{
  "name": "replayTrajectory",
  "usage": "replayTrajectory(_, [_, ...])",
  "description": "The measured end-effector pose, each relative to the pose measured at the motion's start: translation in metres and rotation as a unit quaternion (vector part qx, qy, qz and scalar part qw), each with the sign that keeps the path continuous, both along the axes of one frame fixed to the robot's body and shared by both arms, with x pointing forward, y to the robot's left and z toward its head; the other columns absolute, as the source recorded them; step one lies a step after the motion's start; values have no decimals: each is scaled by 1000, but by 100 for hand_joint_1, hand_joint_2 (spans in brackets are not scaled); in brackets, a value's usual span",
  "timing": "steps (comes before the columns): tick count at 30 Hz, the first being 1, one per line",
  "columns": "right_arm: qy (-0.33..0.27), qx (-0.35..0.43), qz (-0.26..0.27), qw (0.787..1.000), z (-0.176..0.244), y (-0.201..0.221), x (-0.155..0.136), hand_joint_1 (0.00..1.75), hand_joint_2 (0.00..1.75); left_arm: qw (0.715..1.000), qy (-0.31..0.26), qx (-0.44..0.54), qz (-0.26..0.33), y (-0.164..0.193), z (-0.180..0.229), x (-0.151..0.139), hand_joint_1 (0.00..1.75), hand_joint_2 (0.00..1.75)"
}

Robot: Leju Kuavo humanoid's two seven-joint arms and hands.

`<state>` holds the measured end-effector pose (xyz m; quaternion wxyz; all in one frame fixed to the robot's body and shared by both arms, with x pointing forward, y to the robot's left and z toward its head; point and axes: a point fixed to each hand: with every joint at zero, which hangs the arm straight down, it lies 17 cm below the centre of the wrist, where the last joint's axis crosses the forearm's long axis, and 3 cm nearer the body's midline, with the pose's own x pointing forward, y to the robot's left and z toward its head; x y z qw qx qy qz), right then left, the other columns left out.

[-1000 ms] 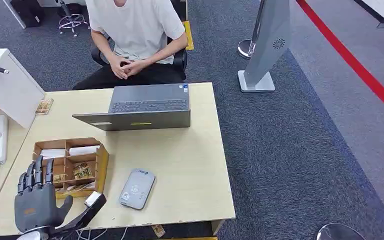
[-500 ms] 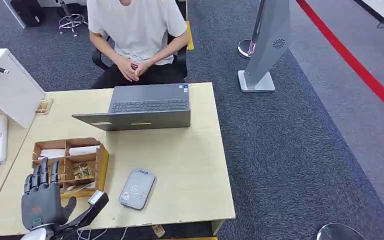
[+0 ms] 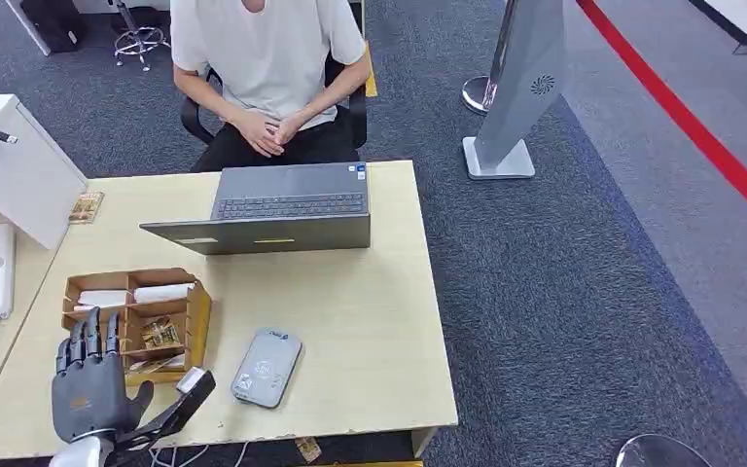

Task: Pass the card to the sensor for recognition and then transmit it.

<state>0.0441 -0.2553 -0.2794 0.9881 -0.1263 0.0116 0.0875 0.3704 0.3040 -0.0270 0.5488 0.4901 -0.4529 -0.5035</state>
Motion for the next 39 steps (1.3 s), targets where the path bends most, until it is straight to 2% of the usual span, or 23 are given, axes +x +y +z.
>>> replayTrajectory(30, [-4,0,2,1000,0,0,1,0,175,1000,5,-13,-2,-14,-3,-1,0,175])
replayTrajectory(31, [-4,0,2,1000,0,0,1,0,175,1000,5,-13,-2,-14,-3,-1,133,175])
replayTrajectory(32, [-4,0,2,1000,0,0,1,0,175,1000,5,-13,-2,-14,-3,-1,175,175])
replayTrajectory(39, [-4,0,2,1000,0,0,1,0,175,1000,9,-14,-3,-14,-5,-1,175,175])
